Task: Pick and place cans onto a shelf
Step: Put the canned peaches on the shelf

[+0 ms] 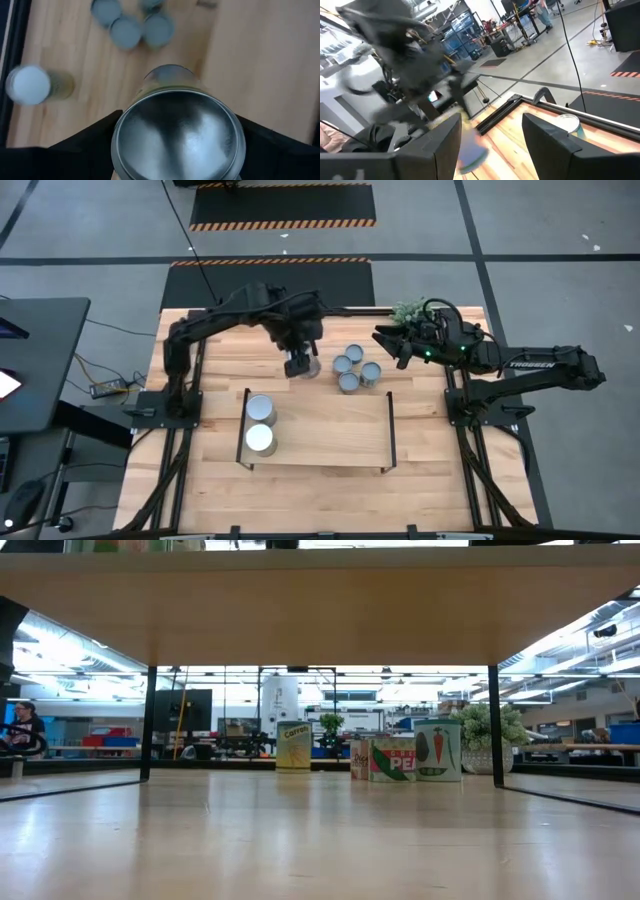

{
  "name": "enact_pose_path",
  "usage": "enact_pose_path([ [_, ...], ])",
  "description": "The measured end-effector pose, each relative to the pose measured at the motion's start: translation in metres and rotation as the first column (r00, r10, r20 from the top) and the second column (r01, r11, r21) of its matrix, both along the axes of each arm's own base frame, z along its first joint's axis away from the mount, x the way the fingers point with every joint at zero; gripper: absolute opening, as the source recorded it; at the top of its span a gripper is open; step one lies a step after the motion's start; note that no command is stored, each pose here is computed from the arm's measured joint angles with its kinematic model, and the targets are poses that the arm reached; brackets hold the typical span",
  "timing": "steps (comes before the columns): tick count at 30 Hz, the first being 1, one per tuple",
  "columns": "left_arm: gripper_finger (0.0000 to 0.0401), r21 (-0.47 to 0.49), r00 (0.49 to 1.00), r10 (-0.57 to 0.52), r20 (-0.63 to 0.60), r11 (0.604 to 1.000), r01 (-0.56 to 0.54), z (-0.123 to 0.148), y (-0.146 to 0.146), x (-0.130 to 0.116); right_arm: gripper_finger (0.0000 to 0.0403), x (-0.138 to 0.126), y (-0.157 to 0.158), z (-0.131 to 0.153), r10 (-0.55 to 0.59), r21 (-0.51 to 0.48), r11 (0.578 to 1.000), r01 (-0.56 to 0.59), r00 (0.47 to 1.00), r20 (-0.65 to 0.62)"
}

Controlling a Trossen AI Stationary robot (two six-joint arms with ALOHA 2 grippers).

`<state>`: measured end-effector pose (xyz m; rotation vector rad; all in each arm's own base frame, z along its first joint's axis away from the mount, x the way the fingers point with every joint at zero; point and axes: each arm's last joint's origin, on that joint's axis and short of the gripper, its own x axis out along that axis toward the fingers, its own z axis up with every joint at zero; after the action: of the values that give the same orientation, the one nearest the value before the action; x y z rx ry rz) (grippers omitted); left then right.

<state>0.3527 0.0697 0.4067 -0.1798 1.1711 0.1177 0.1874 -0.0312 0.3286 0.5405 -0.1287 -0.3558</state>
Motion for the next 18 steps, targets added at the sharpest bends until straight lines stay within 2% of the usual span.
enact_pose_path([
  [7, 0.0312, -0.086, 1.0, 0.013, 0.02, 0.996, -0.011, 0.008, -0.05, 0.0, 0.0217, 0.0, 0.0, 0.001, 0.006, -0.001, 1.0, -0.006, 1.0, 0.009],
  [18, 0.0312, -0.142, 0.999, -0.032, 0.008, 0.989, 0.032, 0.009, -0.111, -0.003, 0.0217, 0.0, 0.001, 0.001, 0.03, 0.002, 1.0, -0.03, 0.999, 0.01],
])
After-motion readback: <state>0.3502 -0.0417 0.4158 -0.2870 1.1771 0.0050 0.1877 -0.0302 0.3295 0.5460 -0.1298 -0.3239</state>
